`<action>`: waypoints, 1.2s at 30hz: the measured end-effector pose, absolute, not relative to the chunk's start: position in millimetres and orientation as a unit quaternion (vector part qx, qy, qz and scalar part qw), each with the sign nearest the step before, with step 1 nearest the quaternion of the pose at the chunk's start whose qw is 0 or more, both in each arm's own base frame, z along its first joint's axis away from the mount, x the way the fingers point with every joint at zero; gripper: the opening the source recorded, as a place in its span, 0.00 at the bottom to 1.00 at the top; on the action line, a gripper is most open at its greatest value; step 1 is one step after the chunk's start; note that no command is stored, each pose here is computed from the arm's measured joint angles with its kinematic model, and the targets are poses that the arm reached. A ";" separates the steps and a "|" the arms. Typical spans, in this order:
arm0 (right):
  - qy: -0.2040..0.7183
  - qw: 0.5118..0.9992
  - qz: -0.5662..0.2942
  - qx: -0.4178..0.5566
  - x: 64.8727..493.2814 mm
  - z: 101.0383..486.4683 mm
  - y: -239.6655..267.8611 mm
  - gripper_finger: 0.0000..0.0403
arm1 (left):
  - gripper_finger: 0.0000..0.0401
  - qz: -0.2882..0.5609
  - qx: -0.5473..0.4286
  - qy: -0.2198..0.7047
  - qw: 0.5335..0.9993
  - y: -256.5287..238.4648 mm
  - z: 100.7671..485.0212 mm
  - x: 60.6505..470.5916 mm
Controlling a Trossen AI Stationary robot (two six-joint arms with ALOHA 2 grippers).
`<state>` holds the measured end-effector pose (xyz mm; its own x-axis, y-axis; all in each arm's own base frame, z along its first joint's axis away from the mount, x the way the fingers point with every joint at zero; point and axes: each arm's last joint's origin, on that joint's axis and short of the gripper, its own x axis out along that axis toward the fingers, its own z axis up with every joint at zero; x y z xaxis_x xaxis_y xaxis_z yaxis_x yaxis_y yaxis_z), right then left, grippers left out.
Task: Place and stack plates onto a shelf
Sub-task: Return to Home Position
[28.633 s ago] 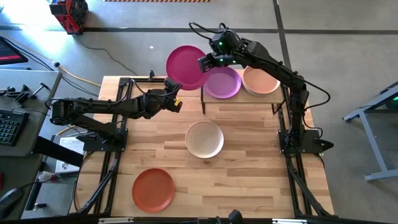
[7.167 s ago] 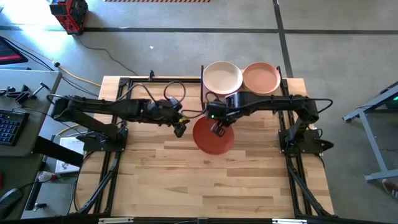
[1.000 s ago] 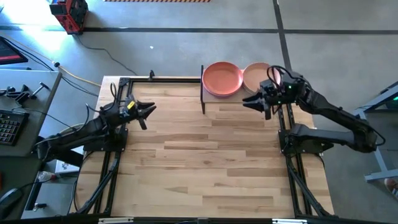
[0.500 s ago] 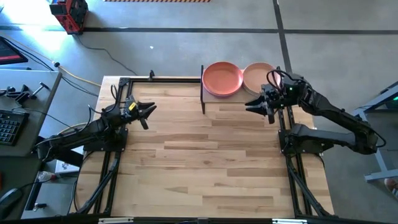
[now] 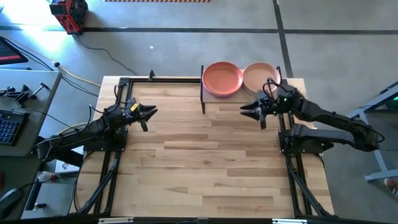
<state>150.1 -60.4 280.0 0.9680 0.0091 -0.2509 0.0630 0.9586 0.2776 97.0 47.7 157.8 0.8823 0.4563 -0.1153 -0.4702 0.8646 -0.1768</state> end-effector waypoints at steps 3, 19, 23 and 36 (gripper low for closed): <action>0.109 0.978 -0.040 0.172 149.9 258.3 -60.0 0.28 | 0.21 0.241 -0.101 0.040 0.964 47.7 156.9 96.9; 0.128 0.971 -0.090 0.180 138.5 174.5 -43.8 0.28 | 0.21 0.249 -0.084 0.061 0.963 47.9 153.6 96.2; 0.119 0.971 -0.082 0.188 134.9 163.2 -40.8 0.28 | 0.21 0.246 -0.034 0.073 0.966 47.9 153.7 96.2; 0.151 0.972 -0.022 0.180 131.5 150.0 -29.4 0.28 | 0.21 0.244 -0.014 0.078 0.966 47.9 153.7 96.2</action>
<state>131.5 -29.4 150.0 0.9537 0.0105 -0.3006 0.0977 0.9344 0.3425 96.2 47.9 153.7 0.8686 0.4697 -0.1581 -0.4741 0.8804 0.0108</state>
